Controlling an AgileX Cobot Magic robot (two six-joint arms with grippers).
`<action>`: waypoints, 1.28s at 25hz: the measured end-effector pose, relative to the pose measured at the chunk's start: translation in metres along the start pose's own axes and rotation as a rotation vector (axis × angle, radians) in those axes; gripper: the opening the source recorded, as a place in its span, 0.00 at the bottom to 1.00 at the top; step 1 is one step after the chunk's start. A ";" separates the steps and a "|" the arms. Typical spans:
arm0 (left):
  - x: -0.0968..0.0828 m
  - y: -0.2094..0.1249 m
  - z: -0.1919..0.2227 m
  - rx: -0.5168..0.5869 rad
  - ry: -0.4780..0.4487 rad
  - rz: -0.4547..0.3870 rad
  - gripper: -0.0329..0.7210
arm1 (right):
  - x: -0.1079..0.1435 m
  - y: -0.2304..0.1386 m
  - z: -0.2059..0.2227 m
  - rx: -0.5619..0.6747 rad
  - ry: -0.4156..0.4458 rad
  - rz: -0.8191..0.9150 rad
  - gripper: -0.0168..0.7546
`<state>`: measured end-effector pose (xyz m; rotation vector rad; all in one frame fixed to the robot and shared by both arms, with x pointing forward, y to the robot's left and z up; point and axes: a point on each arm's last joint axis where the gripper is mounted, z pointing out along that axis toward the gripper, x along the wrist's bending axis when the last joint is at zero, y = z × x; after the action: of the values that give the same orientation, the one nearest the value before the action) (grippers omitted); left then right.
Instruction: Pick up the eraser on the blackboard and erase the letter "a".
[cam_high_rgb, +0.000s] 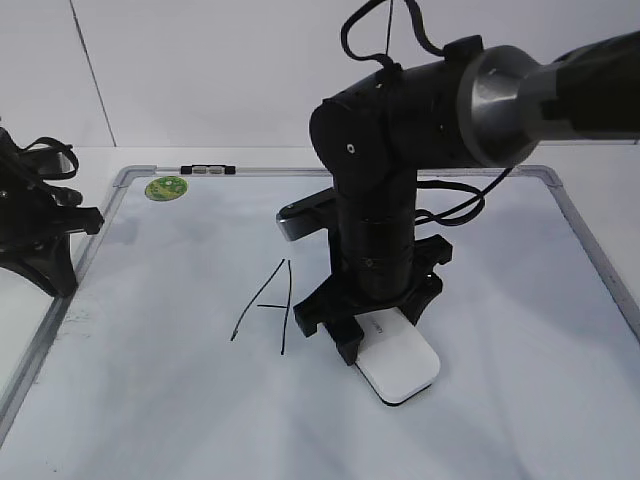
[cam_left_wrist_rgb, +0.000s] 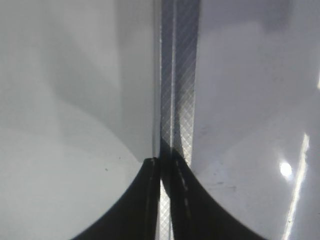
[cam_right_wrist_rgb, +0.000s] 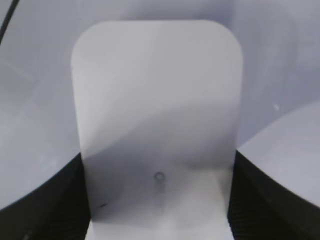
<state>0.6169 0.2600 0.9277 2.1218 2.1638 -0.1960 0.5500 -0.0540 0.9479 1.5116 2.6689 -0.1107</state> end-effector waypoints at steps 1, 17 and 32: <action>0.000 0.000 0.000 0.000 0.000 0.000 0.09 | 0.000 0.000 0.000 -0.001 -0.002 0.001 0.75; 0.000 0.000 0.000 0.000 0.000 0.000 0.09 | -0.028 0.002 0.002 0.020 -0.016 0.090 0.75; 0.000 0.000 0.000 0.000 0.000 0.000 0.09 | -0.044 0.009 0.002 0.026 -0.026 0.132 0.75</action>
<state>0.6169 0.2600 0.9277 2.1218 2.1638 -0.1960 0.5808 -0.0870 0.9501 1.6763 2.5488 -0.1568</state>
